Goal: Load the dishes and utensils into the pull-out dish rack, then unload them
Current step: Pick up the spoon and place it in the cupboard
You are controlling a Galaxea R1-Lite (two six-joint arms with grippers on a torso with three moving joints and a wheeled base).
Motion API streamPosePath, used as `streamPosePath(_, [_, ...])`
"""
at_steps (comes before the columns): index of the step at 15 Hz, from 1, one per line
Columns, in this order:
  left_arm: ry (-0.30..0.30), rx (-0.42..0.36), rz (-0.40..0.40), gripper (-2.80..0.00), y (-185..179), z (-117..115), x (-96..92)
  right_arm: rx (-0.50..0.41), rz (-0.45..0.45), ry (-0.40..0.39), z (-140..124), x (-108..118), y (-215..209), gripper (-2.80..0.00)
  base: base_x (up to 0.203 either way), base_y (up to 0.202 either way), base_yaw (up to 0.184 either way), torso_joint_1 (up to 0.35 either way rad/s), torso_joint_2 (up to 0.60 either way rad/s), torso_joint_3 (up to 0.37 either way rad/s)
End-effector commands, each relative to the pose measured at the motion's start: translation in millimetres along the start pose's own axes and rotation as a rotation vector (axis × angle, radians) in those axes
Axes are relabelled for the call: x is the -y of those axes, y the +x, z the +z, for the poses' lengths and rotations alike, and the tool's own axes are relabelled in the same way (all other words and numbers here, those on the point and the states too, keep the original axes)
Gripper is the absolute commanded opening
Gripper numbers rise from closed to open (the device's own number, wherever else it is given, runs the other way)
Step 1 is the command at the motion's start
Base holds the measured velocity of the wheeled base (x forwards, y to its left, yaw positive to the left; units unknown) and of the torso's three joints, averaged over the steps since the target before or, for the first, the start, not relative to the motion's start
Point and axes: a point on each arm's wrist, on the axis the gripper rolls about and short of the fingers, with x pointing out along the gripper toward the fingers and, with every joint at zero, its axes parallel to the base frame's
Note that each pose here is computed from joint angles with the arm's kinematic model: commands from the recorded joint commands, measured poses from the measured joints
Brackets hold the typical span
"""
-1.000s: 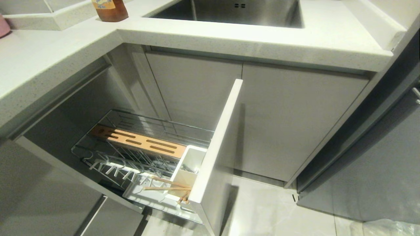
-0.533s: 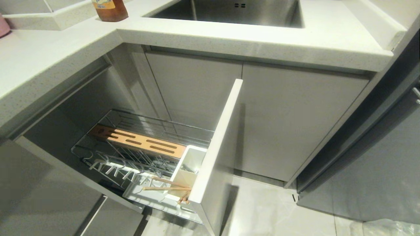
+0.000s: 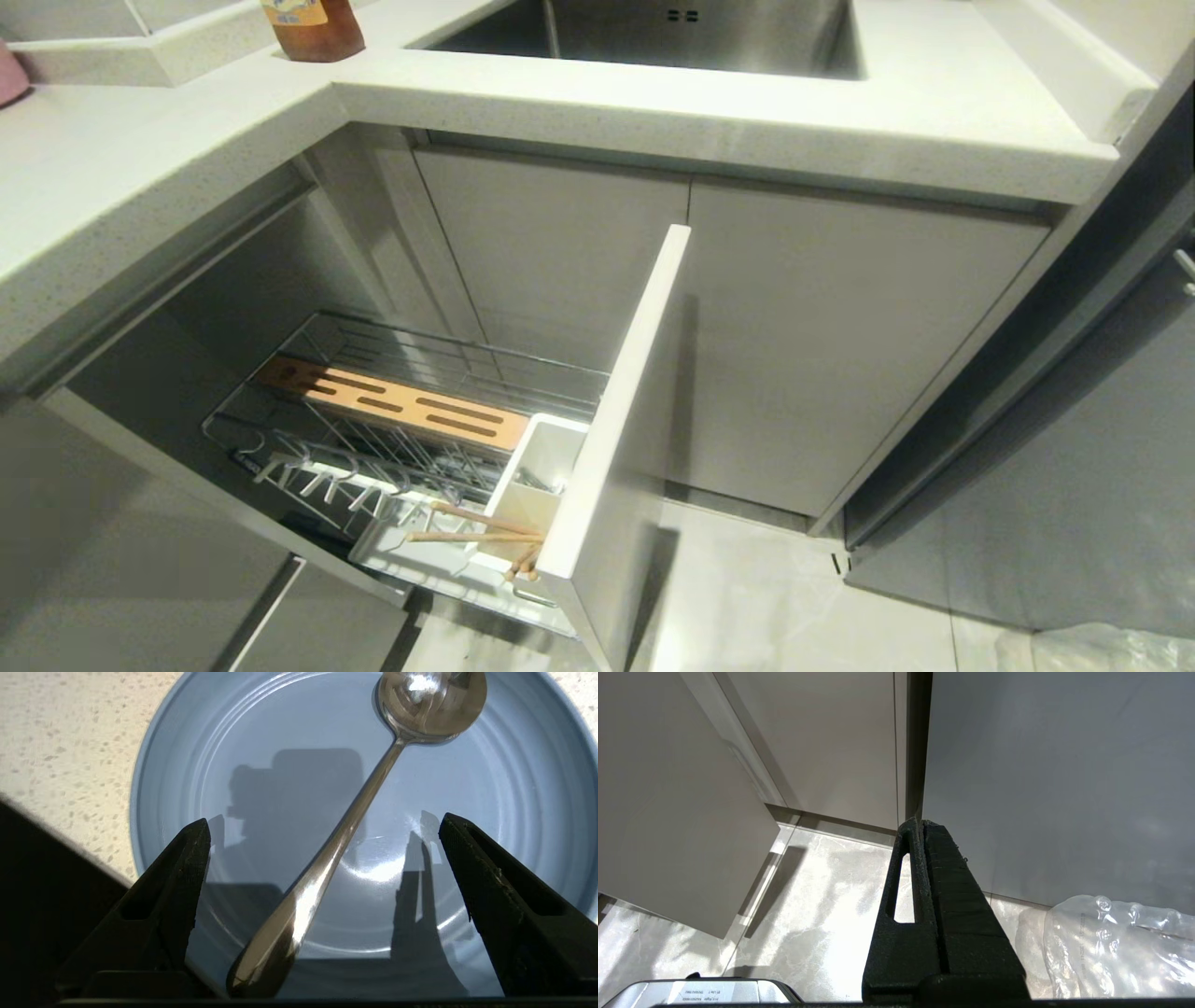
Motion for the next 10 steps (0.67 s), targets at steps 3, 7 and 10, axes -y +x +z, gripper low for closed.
streamPosePath(3, [-0.012, -0.022, -0.042, 0.0, 11, -7, -2.4, -0.001, 0.0, 0.0, 0, 0, 0, -2.8, 0.0, 0.0, 0.0, 0.0, 0.0, 0.0])
streamPosePath(7, [0.002, -0.023, -0.066, 0.0, 18, -6, -2.0, -0.001, 0.0, 0.0, 0, 0, 0, -2.8, 0.0, 0.0, 0.0, 0.0, 0.0, 0.0])
streamPosePath(10, [0.005, -0.021, -0.066, 0.0, 18, -6, -2.1, -0.001, 0.0, 0.0, 0, 0, 0, -2.8, 0.0, 0.0, 0.0, 0.0, 0.0, 0.0])
